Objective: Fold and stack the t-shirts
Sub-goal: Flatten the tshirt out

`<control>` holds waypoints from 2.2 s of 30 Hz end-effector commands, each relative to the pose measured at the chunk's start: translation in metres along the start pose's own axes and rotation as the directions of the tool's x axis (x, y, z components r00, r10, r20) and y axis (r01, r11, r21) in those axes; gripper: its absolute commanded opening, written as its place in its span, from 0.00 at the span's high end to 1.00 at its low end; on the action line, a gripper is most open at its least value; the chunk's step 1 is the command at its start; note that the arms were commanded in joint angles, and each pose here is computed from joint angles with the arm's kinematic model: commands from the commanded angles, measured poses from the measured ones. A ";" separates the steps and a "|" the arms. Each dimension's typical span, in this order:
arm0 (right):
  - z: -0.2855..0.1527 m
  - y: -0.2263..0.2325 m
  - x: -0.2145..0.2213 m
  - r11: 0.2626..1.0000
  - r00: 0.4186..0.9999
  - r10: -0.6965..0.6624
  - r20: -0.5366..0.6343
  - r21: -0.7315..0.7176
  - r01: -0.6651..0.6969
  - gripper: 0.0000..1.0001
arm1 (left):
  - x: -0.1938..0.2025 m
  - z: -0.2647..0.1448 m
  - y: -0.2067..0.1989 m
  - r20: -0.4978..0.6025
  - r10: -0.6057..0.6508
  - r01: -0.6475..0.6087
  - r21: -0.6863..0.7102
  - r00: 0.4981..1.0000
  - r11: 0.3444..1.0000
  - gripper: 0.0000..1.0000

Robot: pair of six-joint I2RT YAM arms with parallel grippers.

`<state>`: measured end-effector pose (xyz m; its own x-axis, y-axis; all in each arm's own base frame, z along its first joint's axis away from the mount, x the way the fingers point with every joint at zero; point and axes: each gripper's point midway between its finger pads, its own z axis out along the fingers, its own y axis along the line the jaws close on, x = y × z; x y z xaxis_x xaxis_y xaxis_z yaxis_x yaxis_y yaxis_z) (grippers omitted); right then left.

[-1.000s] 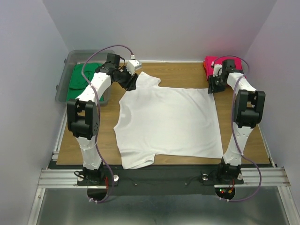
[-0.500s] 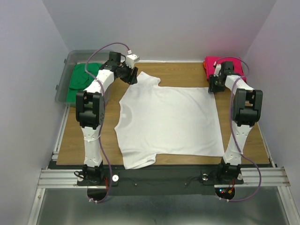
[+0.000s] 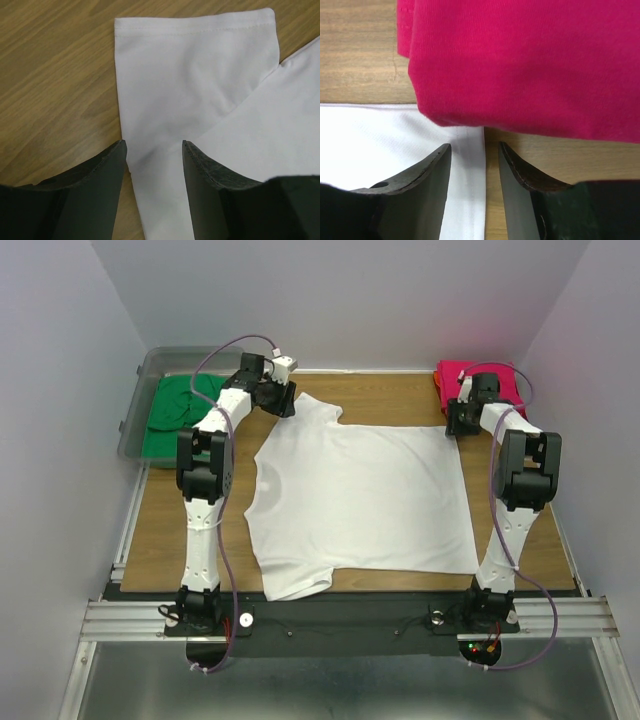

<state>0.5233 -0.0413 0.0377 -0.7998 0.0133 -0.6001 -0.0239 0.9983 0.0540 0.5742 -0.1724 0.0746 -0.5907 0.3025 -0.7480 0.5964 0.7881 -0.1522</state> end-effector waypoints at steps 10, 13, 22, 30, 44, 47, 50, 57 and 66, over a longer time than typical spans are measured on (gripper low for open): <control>-0.010 -0.003 -0.046 0.999 0.989 0.032 0.145 0.032 -0.037 0.50 | -0.043 0.005 0.023 0.108 0.004 0.003 -0.069 0.994 0.998 0.40; -0.002 -0.003 -0.045 0.999 0.989 0.039 0.139 0.029 -0.044 0.50 | -0.043 0.010 0.023 0.110 0.000 0.008 -0.066 0.994 0.998 0.39; 0.022 0.008 -0.024 0.996 0.992 0.089 0.089 -0.037 -0.086 0.57 | -0.049 0.023 0.027 0.128 -0.019 0.027 -0.069 0.992 0.997 0.27; 0.023 0.014 -0.015 0.994 0.993 0.091 0.070 -0.068 -0.087 0.68 | -0.067 0.031 0.024 0.129 0.057 -0.035 -0.165 0.990 0.986 0.26; 0.025 0.020 -0.004 0.992 0.996 0.078 0.045 -0.098 -0.073 0.73 | -0.014 0.039 0.012 -0.089 0.091 -0.106 -0.191 0.992 0.976 0.49; 0.024 0.023 0.003 0.992 0.997 0.070 0.030 -0.106 -0.067 0.75 | 0.005 0.029 0.008 -0.163 0.074 -0.104 -0.183 0.984 0.978 0.62; 0.021 0.025 0.009 0.992 0.998 0.057 0.021 -0.111 -0.054 0.77 | 0.038 0.015 -0.003 -0.254 0.061 -0.102 -0.152 0.965 0.983 0.67; 0.002 0.036 0.037 0.988 1.000 0.016 -0.019 -0.151 -0.019 0.77 | 0.078 -0.029 -0.019 -0.324 0.085 -0.136 -0.138 0.942 0.981 0.70; 0.003 0.036 0.033 0.988 1.000 0.011 -0.012 -0.155 -0.012 0.80 | -0.008 -0.023 0.008 -0.145 0.085 -0.115 -0.214 0.986 0.970 0.46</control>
<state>0.5206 -0.0211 0.0311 -0.7443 0.0253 -0.6674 -0.0873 0.9870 0.1348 0.5408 -0.1564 0.0543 -0.6563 0.4867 -0.5766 0.5651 0.8234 0.0518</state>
